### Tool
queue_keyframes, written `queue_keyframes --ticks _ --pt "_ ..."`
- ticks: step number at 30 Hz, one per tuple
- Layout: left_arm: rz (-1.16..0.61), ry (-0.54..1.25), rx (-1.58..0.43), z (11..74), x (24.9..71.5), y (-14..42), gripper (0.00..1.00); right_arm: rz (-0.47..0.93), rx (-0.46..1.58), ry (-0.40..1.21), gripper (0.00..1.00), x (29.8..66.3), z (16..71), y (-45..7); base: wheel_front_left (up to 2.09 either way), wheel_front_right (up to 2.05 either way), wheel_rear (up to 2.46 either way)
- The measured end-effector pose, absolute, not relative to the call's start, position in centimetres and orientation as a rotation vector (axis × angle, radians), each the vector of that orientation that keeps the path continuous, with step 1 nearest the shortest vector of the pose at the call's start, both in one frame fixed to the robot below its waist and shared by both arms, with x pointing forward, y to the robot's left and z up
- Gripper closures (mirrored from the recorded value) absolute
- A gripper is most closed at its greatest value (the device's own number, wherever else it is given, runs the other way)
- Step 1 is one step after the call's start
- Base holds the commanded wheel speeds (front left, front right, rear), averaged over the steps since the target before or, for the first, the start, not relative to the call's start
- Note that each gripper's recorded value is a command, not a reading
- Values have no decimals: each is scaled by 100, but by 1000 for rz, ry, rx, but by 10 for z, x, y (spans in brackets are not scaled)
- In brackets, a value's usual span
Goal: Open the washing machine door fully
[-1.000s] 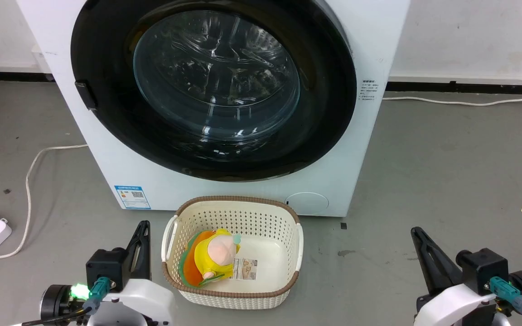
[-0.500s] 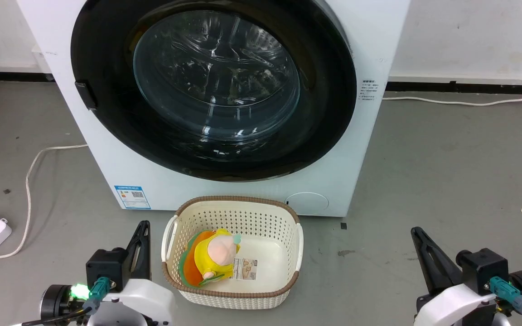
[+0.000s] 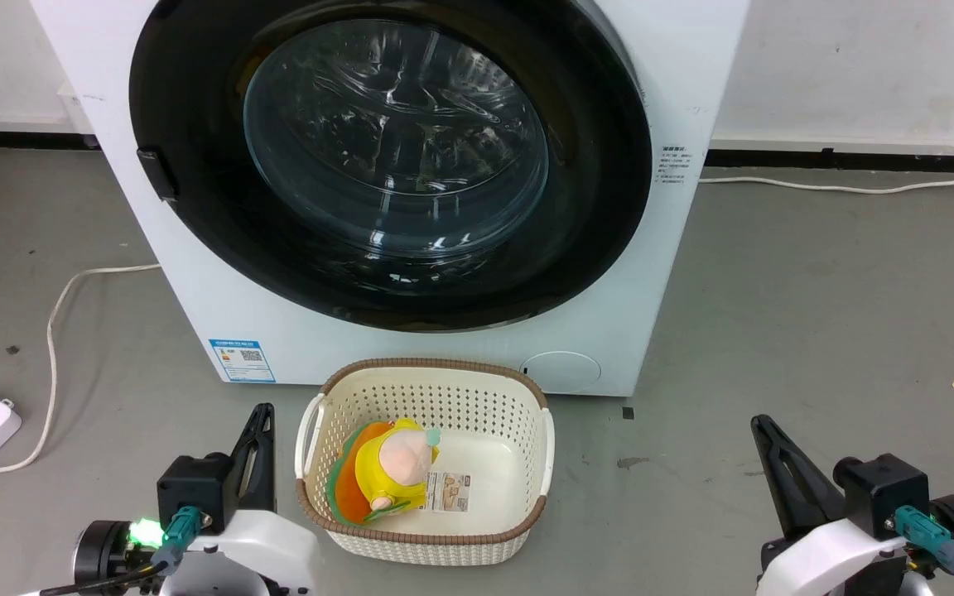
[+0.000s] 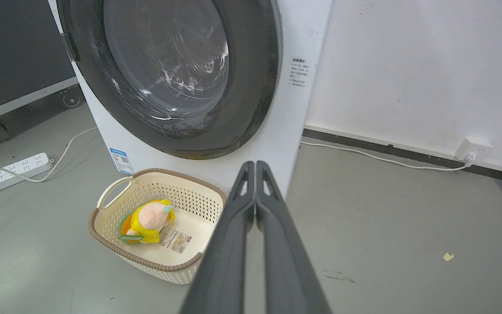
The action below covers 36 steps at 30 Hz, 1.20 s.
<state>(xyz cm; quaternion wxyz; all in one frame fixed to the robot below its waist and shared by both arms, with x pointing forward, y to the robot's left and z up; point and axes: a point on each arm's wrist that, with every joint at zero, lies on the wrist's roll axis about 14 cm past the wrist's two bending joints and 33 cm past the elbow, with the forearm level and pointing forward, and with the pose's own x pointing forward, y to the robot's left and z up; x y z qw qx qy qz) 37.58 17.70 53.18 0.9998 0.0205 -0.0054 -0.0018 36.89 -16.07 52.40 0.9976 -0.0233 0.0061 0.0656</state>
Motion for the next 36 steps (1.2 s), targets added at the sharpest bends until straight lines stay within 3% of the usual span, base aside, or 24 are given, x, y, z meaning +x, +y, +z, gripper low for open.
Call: queue_keyframes --ticks 30,31,36 --pt "-4 -11 41 532 376 177 100 131 -47 12 100 369 524 -161 0 0 0" --pt "-3 -11 41 532 376 177 0 131 -47 12 0 369 524 -161 0 0 0" --pt "-3 -11 39 532 376 177 0 133 -46 12 0 369 524 -160 0 0 0"
